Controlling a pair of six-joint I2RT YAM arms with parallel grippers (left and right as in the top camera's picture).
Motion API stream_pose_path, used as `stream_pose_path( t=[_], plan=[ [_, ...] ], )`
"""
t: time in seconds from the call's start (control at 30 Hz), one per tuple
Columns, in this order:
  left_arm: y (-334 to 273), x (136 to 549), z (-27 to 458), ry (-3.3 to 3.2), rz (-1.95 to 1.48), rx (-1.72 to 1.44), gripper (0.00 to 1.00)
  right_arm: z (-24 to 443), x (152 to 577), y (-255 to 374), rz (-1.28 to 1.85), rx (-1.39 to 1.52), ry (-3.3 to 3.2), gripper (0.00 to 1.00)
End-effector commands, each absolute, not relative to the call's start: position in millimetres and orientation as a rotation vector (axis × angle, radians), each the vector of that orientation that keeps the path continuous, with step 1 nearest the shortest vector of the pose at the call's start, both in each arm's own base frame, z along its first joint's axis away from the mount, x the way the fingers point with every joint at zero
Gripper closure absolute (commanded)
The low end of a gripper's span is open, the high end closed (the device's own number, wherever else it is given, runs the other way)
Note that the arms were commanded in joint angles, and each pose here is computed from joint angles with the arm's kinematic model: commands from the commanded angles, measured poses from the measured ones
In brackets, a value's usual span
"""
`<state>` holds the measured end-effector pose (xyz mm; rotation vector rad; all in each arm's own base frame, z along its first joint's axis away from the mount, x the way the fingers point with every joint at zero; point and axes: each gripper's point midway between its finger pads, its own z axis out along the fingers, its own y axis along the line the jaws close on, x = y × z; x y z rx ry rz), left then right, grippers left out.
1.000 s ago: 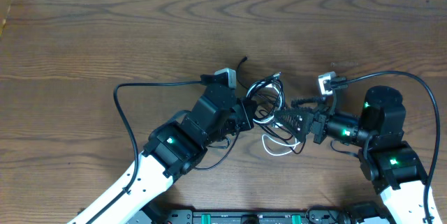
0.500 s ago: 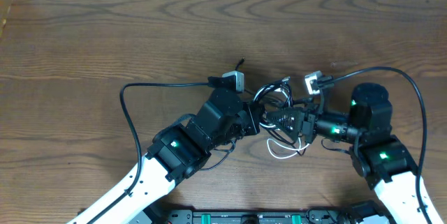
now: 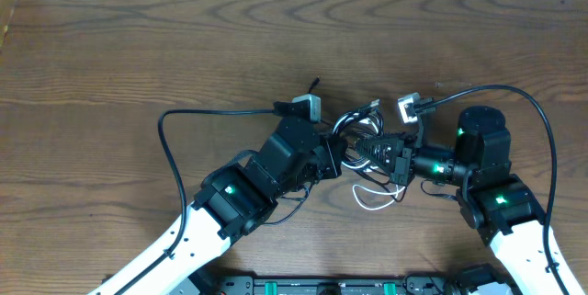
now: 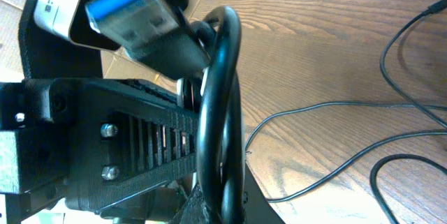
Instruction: Untangle cables
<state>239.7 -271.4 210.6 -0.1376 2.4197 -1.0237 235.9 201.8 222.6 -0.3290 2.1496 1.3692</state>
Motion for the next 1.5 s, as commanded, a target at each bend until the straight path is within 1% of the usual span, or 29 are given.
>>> stream_pose_path(
  t=[0.0,0.07,0.13,0.2,0.27,0.37,0.4,0.43,0.5,0.63,0.73,0.9,1.1,1.3,1.47],
  plan=[
    [-270,241,214,2.403,-1.014,-0.137,0.74,220,235,203,1.366,-0.339,2.152,0.99],
    [-270,241,214,2.403,-1.011,-0.133,0.6,220,235,202,1.364,-0.342,2.15,0.99],
    [-270,241,214,2.394,-0.994,-0.08,0.42,221,235,202,1.363,-0.342,2.15,0.99],
    [-269,241,215,2.377,-0.964,0.002,0.29,220,236,202,1.361,-0.338,2.15,0.99],
    [-268,240,218,2.363,-0.95,0.049,0.23,220,237,200,1.354,-0.34,2.146,0.99],
    [-266,238,225,2.331,-0.939,0.104,0.19,220,239,197,1.347,-0.326,2.144,0.99],
    [-265,237,229,2.313,-0.935,0.132,0.09,220,240,196,1.344,-0.319,2.144,0.99],
    [-264,237,232,2.295,-0.924,0.16,0.07,220,241,195,1.341,-0.314,2.143,0.99],
    [-255,237,235,2.272,-0.866,0.18,0.07,220,243,192,1.337,-0.303,2.142,0.99],
    [-226,238,236,2.265,-0.729,0.116,0.06,221,247,187,1.324,-0.278,2.139,0.99],
    [-218,235,240,2.254,-0.712,0.101,0.06,222,250,184,1.32,-0.273,2.128,0.99],
    [-215,232,245,2.245,-0.722,0.094,0.06,245,244,193,1.375,-0.436,1.995,0.99],
    [-213,231,247,2.26,-0.786,-0.033,0.06,268,230,201,1.405,-0.653,1.821,0.99],
    [-207,225,265,2.2,-0.826,-0.032,0.06,276,216,205,1.429,-0.799,1.722,0.99],
    [-202,220,279,2.14,-0.821,0.039,0.06,277,210,206,1.449,-0.839,1.698,0.99]
  ],
)
